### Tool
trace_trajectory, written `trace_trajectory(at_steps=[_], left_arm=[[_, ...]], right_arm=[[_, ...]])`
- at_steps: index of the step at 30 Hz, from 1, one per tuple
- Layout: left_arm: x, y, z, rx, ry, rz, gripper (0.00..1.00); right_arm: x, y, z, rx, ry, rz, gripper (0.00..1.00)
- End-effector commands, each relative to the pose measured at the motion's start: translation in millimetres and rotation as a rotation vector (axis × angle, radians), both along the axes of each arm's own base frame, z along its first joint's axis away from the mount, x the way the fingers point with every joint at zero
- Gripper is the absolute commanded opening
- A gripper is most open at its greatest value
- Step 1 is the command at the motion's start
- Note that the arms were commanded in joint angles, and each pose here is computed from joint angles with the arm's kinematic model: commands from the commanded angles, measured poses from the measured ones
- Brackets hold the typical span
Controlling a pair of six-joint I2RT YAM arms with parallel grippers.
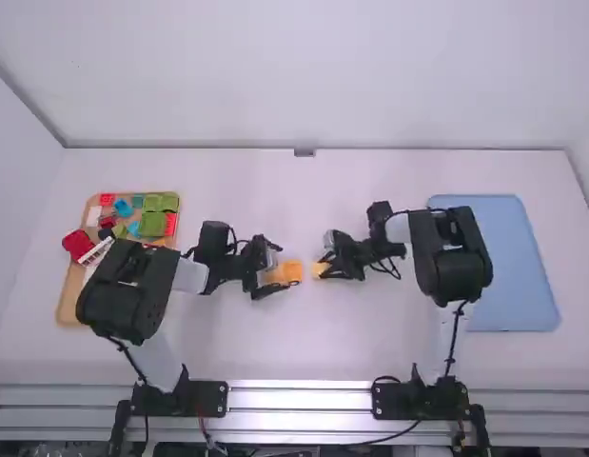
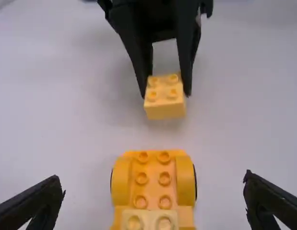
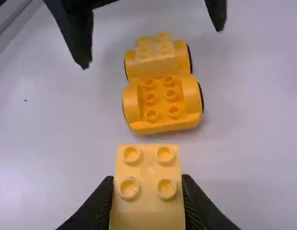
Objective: Assemble lego blocks to make yellow taxi
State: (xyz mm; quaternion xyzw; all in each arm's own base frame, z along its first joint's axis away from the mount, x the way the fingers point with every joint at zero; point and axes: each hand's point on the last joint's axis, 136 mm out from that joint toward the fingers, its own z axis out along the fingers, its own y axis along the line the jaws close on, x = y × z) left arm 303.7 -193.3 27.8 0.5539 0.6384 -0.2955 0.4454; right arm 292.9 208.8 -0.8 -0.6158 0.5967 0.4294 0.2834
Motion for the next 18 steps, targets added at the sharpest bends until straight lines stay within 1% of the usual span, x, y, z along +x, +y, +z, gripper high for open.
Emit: trace_trajectory(at_steps=[1,3,8,13,15,16,18], left_arm=[[-1,-1,-5,0.034,0.012,0.007,0.99],[-7,-2,-14,0.049,0.027,-0.015,0.99],[-10,-1,-27,0.064,0.024,-0.038,0.99],[-4,-1,-41,0.089,0.048,-0.026,0.99],[-6,-1,-43,0.092,0.055,-0.028,1.00],[-5,-1,-42,0.089,0.051,-0.027,0.92],[-4,0,-42,0.090,0.048,-0.022,0.84]], right_arm=[[8.3,8,18,0.026,-0.061,0.021,0.04],[7.2,14,22,0.025,-0.060,0.042,0.05],[5.9,28,31,0.032,-0.089,0.097,0.04],[4.6,38,33,0.039,-0.106,0.120,0.04],[2.6,42,33,0.041,-0.115,0.133,0.04],[0.6,45,33,0.043,-0.117,0.143,0.04],[-1.4,48,33,0.045,-0.120,0.152,0.04]])
